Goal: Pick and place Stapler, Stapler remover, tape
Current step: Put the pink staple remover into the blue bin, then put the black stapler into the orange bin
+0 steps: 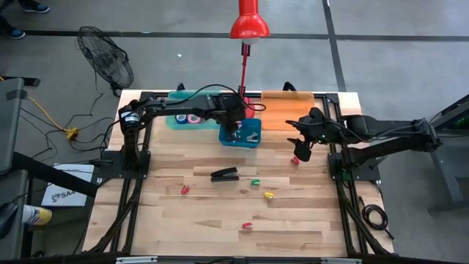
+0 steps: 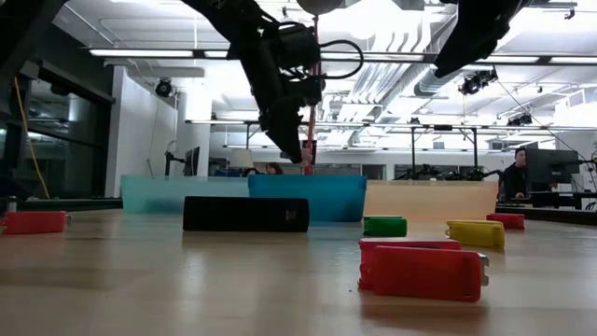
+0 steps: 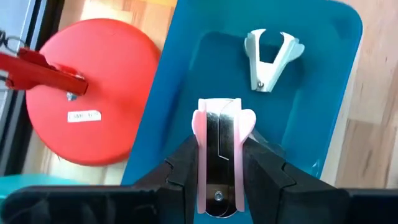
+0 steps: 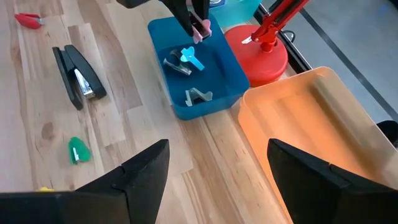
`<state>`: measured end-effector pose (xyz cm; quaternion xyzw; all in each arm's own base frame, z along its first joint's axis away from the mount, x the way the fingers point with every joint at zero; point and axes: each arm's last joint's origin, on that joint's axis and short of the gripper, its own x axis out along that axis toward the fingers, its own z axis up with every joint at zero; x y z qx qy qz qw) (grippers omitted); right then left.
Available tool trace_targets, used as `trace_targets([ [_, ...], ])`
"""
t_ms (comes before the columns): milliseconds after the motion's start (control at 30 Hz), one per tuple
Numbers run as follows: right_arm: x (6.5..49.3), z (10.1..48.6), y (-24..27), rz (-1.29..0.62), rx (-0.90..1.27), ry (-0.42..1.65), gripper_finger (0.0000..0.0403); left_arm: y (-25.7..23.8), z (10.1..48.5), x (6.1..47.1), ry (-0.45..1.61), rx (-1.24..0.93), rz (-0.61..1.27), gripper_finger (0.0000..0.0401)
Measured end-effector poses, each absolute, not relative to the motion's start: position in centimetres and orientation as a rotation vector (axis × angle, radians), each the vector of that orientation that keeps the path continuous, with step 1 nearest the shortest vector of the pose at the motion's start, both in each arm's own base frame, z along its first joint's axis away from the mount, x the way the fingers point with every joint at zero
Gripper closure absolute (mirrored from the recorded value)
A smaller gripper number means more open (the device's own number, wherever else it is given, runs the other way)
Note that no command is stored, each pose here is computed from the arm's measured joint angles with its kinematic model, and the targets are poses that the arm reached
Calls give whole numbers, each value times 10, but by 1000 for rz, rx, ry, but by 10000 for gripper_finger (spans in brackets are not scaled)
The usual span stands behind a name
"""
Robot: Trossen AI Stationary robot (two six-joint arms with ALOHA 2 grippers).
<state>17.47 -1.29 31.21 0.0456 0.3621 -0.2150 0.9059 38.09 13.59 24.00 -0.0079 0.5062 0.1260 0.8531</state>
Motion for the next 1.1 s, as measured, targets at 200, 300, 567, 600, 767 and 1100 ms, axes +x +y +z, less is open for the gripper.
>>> trace_targets([
  [200,174,312,-15,-444,91,752,139,136,240,381,1073,29,250,308],
  [300,175,312,-14,-434,95,754,139,136,240,381,1075,42,243,296],
  [567,175,312,-14,-429,124,752,139,136,240,381,1075,38,250,245],
  [600,175,312,-14,-428,129,752,139,136,240,381,1074,34,252,240],
  [767,175,312,-13,-411,163,752,139,136,240,381,1071,11,267,214],
  [1100,175,311,-12,-402,196,751,139,133,240,379,1097,-18,260,188],
])
